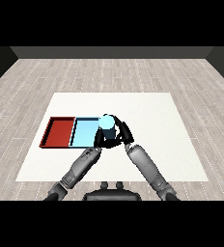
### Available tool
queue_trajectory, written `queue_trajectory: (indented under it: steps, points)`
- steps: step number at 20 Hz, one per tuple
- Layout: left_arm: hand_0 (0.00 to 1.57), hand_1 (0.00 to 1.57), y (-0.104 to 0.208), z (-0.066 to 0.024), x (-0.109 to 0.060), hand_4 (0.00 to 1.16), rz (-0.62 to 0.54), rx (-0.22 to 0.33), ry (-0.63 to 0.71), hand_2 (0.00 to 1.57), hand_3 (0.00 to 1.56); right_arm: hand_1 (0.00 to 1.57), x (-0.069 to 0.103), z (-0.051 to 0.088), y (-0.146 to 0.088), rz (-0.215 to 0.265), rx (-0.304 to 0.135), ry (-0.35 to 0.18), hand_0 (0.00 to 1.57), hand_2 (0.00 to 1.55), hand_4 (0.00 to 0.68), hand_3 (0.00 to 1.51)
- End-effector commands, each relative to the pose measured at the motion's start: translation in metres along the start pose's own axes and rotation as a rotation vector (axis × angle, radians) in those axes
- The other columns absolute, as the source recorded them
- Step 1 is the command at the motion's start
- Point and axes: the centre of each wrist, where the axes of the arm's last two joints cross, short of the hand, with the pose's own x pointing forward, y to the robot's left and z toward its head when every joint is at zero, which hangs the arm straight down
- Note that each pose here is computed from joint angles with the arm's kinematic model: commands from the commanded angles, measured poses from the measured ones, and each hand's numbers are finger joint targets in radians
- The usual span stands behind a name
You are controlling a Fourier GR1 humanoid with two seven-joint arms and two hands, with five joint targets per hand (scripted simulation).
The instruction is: Pick the blue can and put it in the blue box
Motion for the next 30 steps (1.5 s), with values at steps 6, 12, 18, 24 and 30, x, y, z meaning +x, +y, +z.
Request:
queue_trajectory:
  steps: [6, 12, 18, 24, 30]
  points:
    - [1.57, 1.57, 0.021, -0.0052, 0.007, 1.13, -0.036, 0.034, -0.008, 1.57, 1.49, 0.00, -0.001, 0.008, -0.026, -0.048, -0.064, -0.004, 0.00, 0.00, 0.000, 0.00]
    - [1.57, 1.57, 0.046, 0.0174, -0.022, 1.13, -0.121, 0.067, 0.040, 1.57, 1.48, 0.00, -0.016, 0.041, -0.071, -0.121, -0.190, -0.001, 0.00, 0.00, 0.000, 0.00]
    - [1.57, 1.57, 0.094, -0.0034, -0.010, 1.13, -0.216, 0.175, 0.086, 1.57, 1.48, 0.00, -0.036, 0.049, -0.077, -0.167, -0.251, 0.016, 0.00, 0.00, 0.000, 0.00]
    - [1.57, 1.57, 0.156, -0.0073, -0.018, 1.12, -0.319, 0.217, 0.191, 1.57, 1.49, 0.00, -0.031, 0.042, -0.099, -0.209, -0.285, 0.027, 0.00, 0.00, 0.000, 0.00]
    - [1.57, 1.57, 0.193, -0.0419, -0.015, 1.03, -0.640, 0.337, 0.411, 1.56, 1.45, 0.00, -0.051, 0.048, -0.077, -0.236, -0.298, 0.055, 0.00, 0.00, 0.000, 0.00]
